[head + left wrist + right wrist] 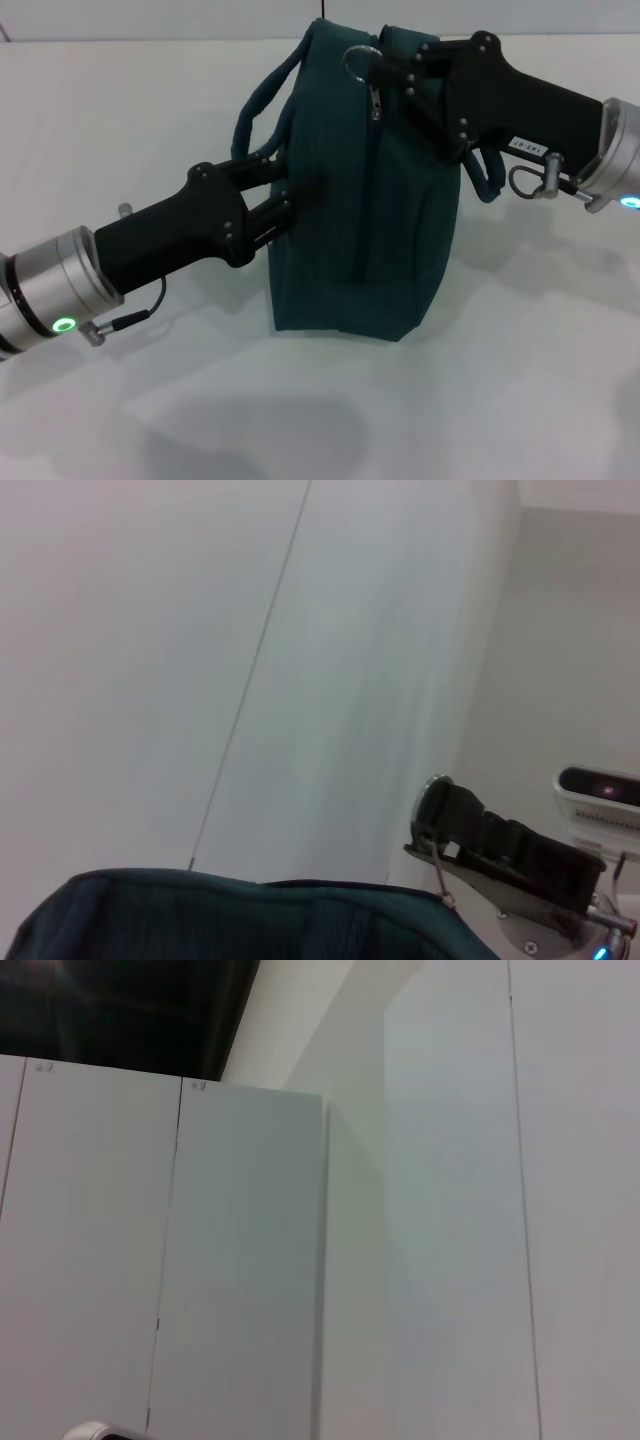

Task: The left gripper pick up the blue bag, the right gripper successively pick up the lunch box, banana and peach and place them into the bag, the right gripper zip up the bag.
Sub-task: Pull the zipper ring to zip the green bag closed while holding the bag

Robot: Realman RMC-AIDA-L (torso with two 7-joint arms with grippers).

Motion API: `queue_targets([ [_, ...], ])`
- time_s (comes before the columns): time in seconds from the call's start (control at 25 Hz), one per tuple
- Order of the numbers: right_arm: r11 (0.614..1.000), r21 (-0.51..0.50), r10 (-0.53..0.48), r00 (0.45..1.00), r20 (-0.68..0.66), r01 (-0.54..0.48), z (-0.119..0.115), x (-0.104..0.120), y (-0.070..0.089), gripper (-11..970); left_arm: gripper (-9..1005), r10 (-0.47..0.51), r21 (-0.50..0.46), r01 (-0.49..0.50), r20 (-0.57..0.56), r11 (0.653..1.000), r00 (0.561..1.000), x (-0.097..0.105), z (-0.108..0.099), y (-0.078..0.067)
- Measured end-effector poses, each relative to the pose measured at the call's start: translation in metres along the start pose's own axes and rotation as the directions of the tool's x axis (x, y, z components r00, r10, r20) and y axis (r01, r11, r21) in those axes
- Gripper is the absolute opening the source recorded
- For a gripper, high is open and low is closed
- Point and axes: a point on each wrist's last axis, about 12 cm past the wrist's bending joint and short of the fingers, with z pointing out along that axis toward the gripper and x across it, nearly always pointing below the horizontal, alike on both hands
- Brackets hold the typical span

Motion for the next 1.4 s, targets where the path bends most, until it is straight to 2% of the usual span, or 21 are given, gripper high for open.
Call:
queue_targets([
  [0.32,1.0,0.01,0.004,1.0,0.002,-0.004,-0.002,0.001,0.0,77,257,0.008,0.03,-0.008,-0.018,1.0,1.0,-0.001,0.004,0.0],
  [0.52,1.0,0.022,0.012,1.0,0.004,-0.012,-0.004,0.002,0.001,80,84,0.014,0.045,-0.012,-0.028,0.999,1.0,-0.002,0.006,0.0],
  [0.64,0.999,0.044,0.018,1.0,0.009,-0.018,-0.009,0.003,0.001,81,54,0.016,0.05,-0.014,-0.032,0.999,0.999,-0.002,0.007,0.0],
  [1.16,0.99,0.135,0.03,0.999,0.031,-0.034,-0.023,0.005,-0.001,88,57,0.008,0.103,0.002,-0.089,0.995,0.996,-0.002,0.011,-0.001],
  [1.4,0.983,0.181,0.039,0.999,-0.005,-0.037,-0.025,0.01,-0.005,91,58,0.004,0.171,0.012,-0.091,0.985,0.996,-0.003,0.01,-0.008],
])
